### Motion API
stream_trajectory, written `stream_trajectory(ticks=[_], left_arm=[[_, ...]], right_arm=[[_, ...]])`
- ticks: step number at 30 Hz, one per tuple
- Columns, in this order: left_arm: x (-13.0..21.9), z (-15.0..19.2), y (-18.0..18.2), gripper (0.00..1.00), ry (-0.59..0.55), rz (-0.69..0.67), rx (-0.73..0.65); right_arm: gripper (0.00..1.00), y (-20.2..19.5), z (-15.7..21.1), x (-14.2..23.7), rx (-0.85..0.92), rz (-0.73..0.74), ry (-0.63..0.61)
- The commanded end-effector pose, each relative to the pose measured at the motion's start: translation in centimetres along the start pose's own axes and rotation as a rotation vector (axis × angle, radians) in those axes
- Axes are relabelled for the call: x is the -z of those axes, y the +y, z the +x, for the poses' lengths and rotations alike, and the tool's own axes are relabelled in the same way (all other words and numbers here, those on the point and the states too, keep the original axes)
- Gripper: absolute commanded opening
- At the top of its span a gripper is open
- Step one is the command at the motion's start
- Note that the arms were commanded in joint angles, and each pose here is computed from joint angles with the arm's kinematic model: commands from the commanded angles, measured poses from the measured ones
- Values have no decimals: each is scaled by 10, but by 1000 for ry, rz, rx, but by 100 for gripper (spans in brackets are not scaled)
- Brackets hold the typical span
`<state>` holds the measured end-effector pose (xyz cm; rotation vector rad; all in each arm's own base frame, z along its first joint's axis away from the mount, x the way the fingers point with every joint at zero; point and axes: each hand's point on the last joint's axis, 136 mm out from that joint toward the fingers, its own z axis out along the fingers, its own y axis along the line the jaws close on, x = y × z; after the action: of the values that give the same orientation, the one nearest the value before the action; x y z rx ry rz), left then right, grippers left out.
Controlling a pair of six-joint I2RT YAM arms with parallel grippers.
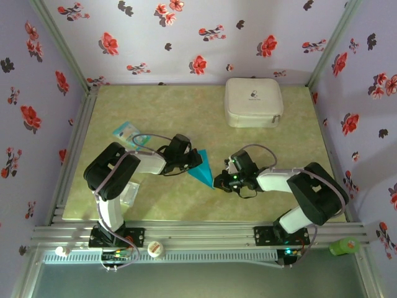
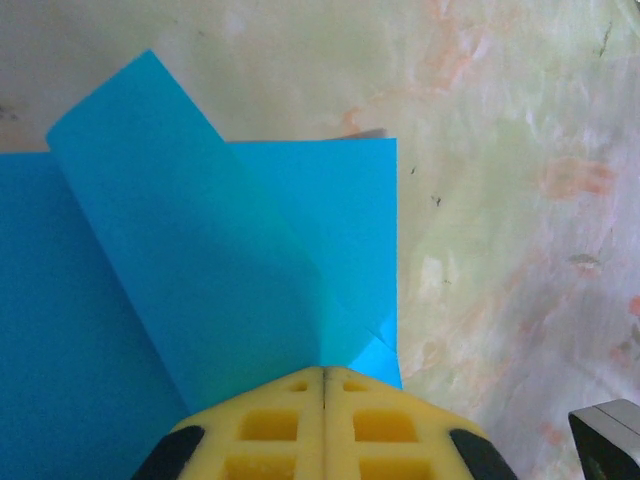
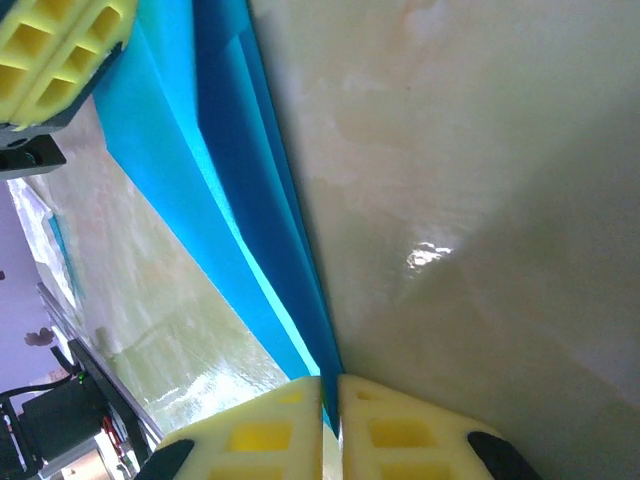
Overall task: Fold a paper plane with a square sheet of paper (pick it up from the middle)
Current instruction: Fourth fold the wing at the center of the table.
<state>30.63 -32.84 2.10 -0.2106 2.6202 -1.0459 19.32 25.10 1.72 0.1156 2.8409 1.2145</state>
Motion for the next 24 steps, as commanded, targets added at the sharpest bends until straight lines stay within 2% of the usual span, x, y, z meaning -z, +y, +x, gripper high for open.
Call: stream_trajectory(ticks=[1, 4, 9, 14, 19, 22, 24], left_arm=[[-4, 6, 22, 0, 17, -60, 25], [-4, 6, 22, 0, 15, -60, 26], [-3, 6, 23, 0, 15, -63, 26], [-3, 7, 25, 0, 17, -68, 22], [-4, 8, 26, 0, 20, -71, 17], [-5, 8, 26, 0, 20, -71, 17], [-5, 8, 25, 0, 19, -69, 18]], right_arm=[[10, -20, 13, 1, -23, 63, 35], [8, -25, 16, -1, -34, 69, 44], [11, -29, 21, 2, -30, 96, 67], [16, -3, 6, 17, 29, 61, 6], [30, 22, -13, 40, 90, 63, -84], [32, 37, -24, 45, 114, 32, -121], [27, 50, -30, 41, 117, -14, -112]])
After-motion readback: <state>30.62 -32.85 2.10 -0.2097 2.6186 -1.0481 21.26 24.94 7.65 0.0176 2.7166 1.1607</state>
